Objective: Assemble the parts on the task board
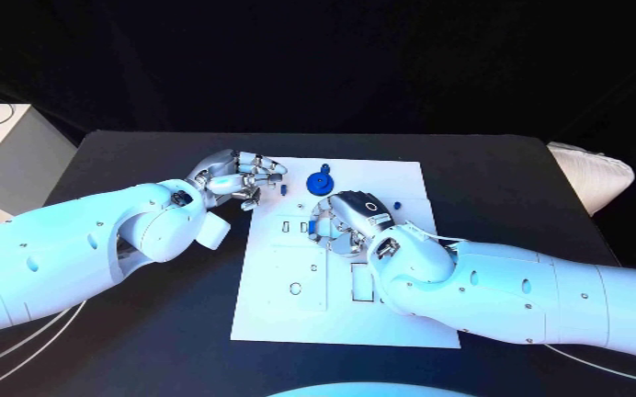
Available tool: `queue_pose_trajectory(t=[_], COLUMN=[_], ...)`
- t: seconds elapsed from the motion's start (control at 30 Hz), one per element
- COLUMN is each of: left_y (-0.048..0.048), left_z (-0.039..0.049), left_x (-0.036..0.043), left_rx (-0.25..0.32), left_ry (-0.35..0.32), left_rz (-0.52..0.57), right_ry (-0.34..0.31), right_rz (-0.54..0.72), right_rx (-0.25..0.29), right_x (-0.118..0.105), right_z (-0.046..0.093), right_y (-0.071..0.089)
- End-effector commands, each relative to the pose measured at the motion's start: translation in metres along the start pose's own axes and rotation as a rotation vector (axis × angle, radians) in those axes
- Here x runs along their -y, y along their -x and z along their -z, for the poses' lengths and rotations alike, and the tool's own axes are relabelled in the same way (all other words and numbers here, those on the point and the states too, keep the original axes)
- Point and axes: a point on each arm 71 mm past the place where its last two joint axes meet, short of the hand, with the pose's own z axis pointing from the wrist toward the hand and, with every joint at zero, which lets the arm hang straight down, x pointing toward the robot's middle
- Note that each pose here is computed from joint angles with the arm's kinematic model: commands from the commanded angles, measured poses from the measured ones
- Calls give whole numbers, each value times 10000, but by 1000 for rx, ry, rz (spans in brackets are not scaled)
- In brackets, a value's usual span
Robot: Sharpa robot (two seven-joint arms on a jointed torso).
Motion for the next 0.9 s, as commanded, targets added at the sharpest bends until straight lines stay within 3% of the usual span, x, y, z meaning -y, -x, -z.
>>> queue_pose_trajectory(t=[0.03,0.6,0.9], left_y=[-28,-20,1], left_z=[-5,-6,-11], left_x=[5,-11,-54], left_rx=[-22,-19,4], left_ry=[-3,4,47], left_rz=[2,-9,-56], right_ry=[6,44,158], right_rz=[8,-24,-138], right_rx=[4,44,78], right_x=[-8,-41,-49], right_z=[1,58,92], right_y=[-1,58,243])
